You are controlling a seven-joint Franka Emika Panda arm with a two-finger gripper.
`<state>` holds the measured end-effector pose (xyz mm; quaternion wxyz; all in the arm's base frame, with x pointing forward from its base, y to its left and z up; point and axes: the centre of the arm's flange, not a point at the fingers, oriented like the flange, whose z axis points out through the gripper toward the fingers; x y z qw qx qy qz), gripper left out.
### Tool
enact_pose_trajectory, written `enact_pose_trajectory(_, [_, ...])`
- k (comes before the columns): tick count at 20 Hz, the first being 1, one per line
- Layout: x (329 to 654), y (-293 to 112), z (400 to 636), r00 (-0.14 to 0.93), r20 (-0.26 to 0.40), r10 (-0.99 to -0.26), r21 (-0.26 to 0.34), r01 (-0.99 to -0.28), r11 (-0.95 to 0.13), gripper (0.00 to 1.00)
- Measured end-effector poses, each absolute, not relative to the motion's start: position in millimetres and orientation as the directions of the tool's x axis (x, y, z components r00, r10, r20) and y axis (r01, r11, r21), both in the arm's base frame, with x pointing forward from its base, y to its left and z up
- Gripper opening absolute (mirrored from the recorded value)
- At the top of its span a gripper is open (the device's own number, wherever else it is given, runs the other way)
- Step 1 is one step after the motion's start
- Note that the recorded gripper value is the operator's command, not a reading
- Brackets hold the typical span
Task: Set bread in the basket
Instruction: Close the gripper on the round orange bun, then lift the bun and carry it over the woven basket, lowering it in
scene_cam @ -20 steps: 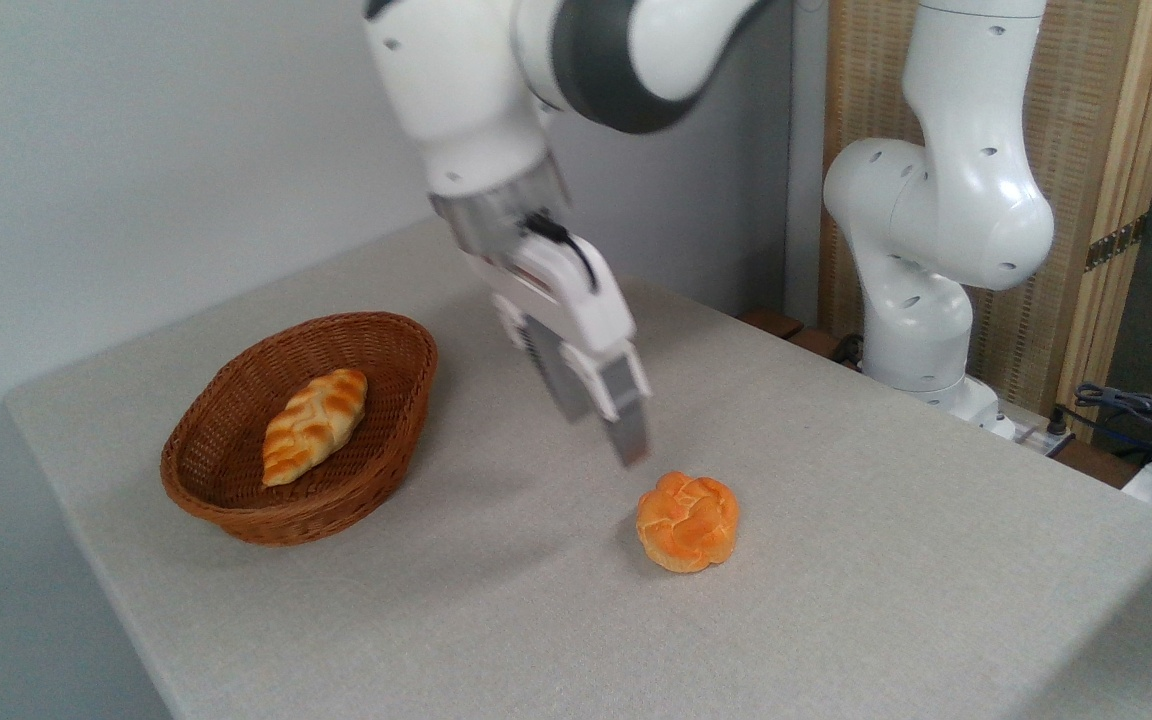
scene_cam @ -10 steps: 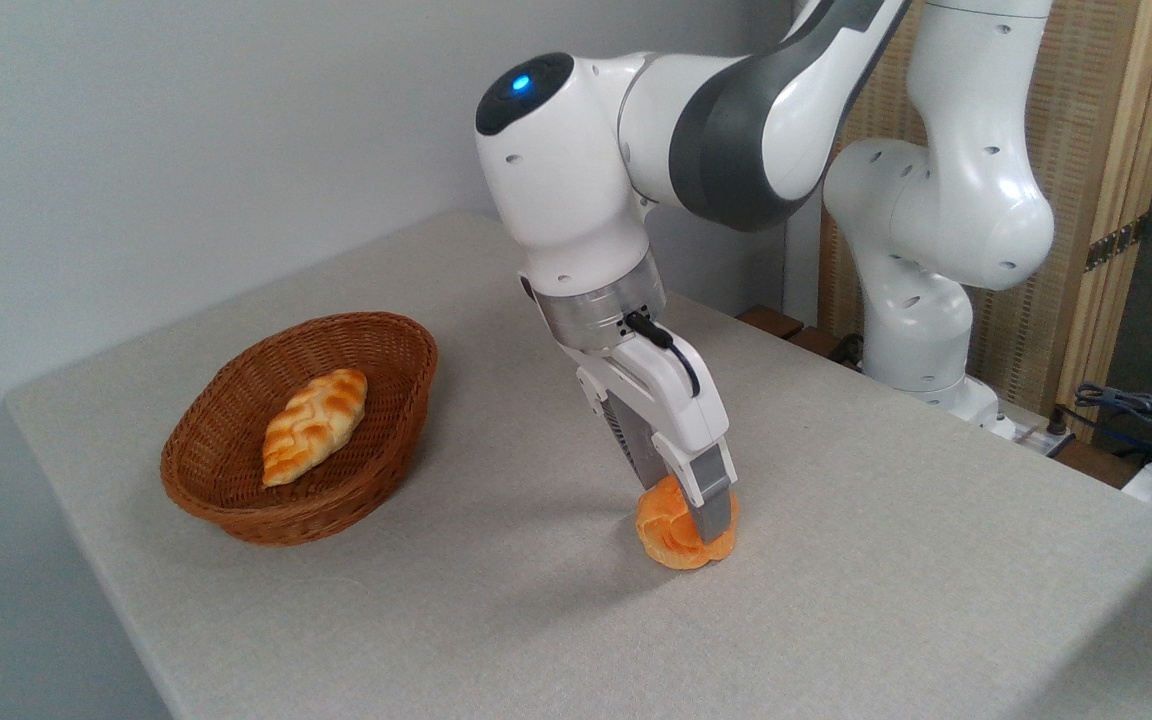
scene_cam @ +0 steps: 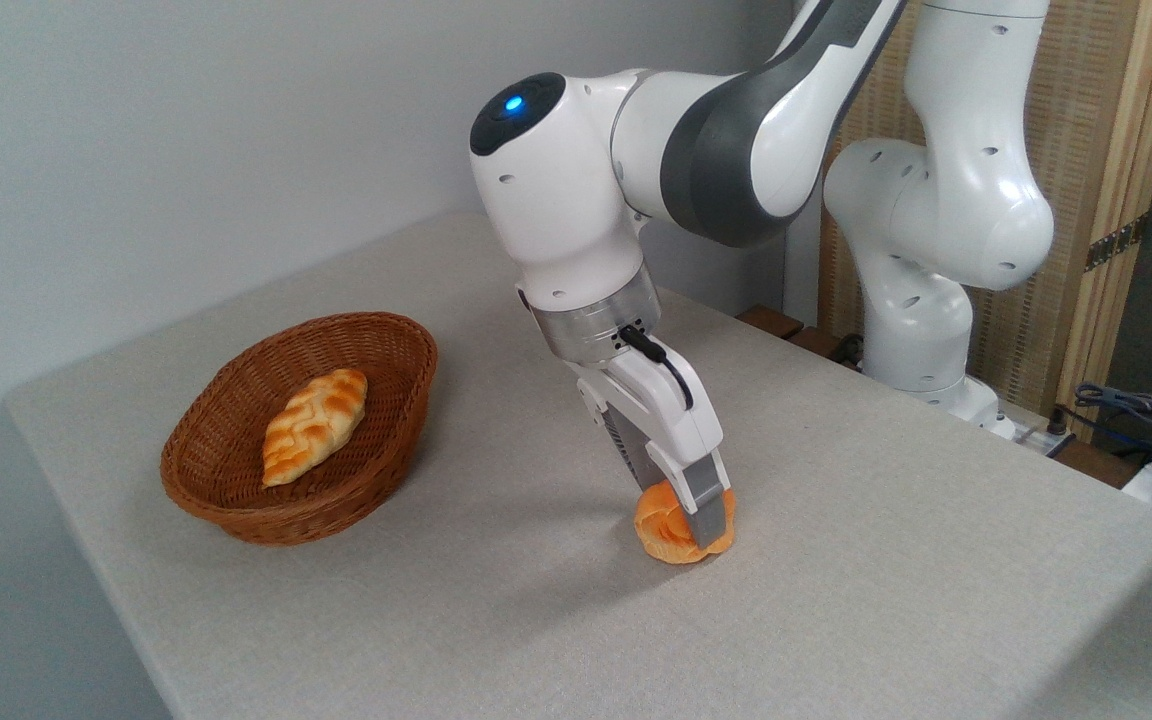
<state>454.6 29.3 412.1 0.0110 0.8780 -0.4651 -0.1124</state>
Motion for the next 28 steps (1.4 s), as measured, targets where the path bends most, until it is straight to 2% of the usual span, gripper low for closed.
enact_pose_trajectory(4, [455, 29, 412, 0.541, -0.187, -0.82, 0.124, -0.815, -0.566, 0.43])
enact_pose_trajectory(7, [455, 29, 412, 0.541, -0.187, -0.82, 0.124, -0.815, -0.566, 0.38])
enact_pose_trajectory(18, [458, 28, 418, 0.543, -0.178, -0.82, 0.113, -0.817, -0.566, 0.39])
enact_pose_trajectory(20, [467, 22, 437, 0.566, -0.119, -0.816, 0.105, -0.81, -0.577, 0.39])
enact_pose_trajectory(22, [477, 3, 468, 0.577, -0.035, -0.816, 0.104, -0.81, -0.577, 0.39])
enact_pose_trajectory(25, [487, -49, 511, 0.551, 0.077, -0.831, 0.093, -0.834, -0.544, 0.39])
enact_pose_trajectory(28, [493, -106, 530, 0.562, 0.135, -0.816, 0.101, -0.827, -0.553, 0.39])
